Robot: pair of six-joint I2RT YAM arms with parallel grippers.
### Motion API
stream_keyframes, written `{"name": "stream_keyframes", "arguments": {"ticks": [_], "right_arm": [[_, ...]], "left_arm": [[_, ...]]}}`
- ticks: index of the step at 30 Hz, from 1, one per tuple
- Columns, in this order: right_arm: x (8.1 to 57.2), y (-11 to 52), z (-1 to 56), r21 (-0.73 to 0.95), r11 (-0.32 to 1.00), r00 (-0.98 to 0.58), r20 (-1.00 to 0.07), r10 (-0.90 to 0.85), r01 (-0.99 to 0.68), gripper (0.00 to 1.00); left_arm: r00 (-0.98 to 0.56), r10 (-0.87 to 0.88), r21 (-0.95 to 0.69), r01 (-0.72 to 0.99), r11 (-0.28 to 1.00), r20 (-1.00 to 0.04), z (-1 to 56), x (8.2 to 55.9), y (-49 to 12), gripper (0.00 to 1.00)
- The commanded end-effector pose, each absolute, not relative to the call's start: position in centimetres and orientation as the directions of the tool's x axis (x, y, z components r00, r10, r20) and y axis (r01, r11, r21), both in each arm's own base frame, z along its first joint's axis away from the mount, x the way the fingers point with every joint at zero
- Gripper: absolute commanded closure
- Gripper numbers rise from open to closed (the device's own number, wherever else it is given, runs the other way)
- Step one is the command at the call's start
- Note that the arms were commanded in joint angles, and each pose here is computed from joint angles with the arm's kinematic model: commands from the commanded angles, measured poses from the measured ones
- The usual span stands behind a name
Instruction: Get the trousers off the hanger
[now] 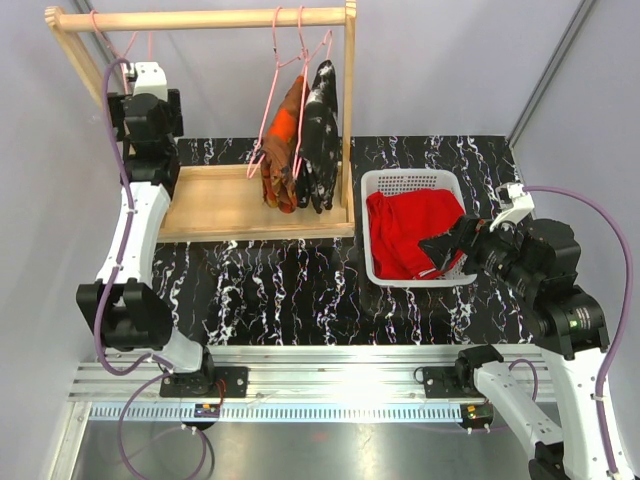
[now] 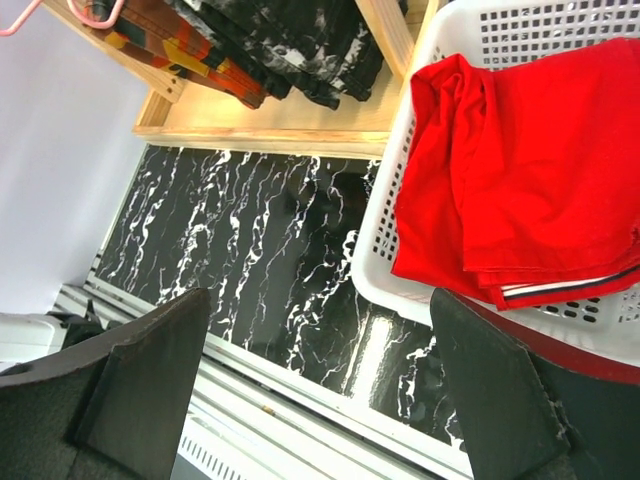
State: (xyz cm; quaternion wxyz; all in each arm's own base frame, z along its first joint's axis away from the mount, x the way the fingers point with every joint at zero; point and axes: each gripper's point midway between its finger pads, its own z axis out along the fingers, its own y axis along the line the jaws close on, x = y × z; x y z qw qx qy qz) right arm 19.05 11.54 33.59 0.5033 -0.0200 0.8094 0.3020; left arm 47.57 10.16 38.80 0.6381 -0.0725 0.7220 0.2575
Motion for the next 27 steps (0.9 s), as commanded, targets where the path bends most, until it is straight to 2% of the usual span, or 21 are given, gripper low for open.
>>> {"name": "stream_keyframes", "arguments": {"ticks": [1,3,7,9,14,21,27], "right_arm": [[19.6,10.8,35.3,0.419,0.841,-0.428,-0.866,0.258,-0.342,0.0],[19.6,10.4,35.7,0.385,0.856,-0.404,-0.884,0.235,-0.344,0.01],[19.8,8.1,37.0,0.344,0.906,-0.331,-0.908,0.255,-0.246,0.01],[19.8,7.7,37.3,0.339,0.912,-0.315,-0.913,0.259,-0.23,0.01],[19.0,8.8,37.1,0.354,0.889,-0.337,-0.907,0.251,-0.29,0.01],[17.6,9.2,37.6,0.363,0.87,-0.335,-0.909,0.25,-0.335,0.01],[16.3,9.9,38.8,0.4,0.839,-0.335,-0.899,0.281,-0.37,0.0]], "left_arm": [[-0.044,0.122,0.128,-0.482,0.867,-0.992,44.1,44.5,10.2,0.03],[-0.008,0.085,0.08,-0.44,0.894,-0.996,45.2,43.1,9.2,0.01],[0.046,0.006,-0.008,-0.301,0.954,-0.999,47.2,40.3,6.2,0.01],[0.066,-0.092,-0.104,-0.217,0.971,-0.994,47.9,39.2,4.4,0.01],[0.104,-0.274,-0.277,-0.018,0.961,-0.956,50.3,34.7,0.3,0.01],[0.016,-0.368,-0.332,0.394,0.857,-0.93,50.3,30.4,-7.7,0.01],[-0.034,-0.3,-0.278,0.489,0.827,-0.953,49.1,30.6,-11.9,0.01]]}}
